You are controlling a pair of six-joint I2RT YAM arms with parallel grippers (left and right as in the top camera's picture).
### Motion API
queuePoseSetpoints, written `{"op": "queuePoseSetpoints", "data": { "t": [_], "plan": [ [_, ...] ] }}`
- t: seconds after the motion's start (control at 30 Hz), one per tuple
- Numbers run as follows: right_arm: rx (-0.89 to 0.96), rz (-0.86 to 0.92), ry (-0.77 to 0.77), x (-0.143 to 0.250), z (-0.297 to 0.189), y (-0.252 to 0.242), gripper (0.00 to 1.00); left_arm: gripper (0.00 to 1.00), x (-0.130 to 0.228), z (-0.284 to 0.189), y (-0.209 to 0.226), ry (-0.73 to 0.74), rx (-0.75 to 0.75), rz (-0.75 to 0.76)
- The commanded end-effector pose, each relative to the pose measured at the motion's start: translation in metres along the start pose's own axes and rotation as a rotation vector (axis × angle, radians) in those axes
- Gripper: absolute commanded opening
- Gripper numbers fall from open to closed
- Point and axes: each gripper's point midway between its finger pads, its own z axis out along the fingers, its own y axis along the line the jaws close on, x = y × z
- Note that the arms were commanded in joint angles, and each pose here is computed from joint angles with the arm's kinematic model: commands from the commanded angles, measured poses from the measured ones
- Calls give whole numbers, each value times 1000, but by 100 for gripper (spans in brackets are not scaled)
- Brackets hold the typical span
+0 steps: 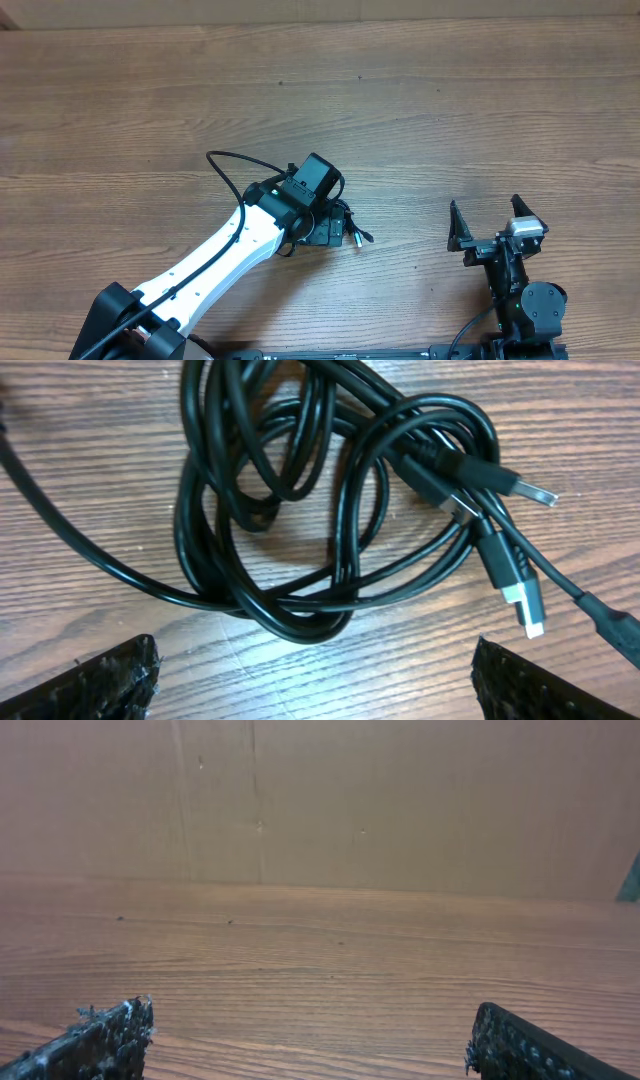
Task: Untangle cables
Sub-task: 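Lower the left gripper onto the cable bundle's looped center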
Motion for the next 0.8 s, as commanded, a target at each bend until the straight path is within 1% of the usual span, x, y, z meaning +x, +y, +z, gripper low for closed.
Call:
{"op": "queuePoseSetpoints", "data": {
  "t": [0.0, 0.77],
  "plan": [
    [3, -1, -3, 2, 0, -1, 100, 100, -11, -5, 0, -46, -18, -8],
    [3, -1, -3, 2, 0, -1, 100, 100, -19, -5, 10, -89, -77, -8]
  ]
}}
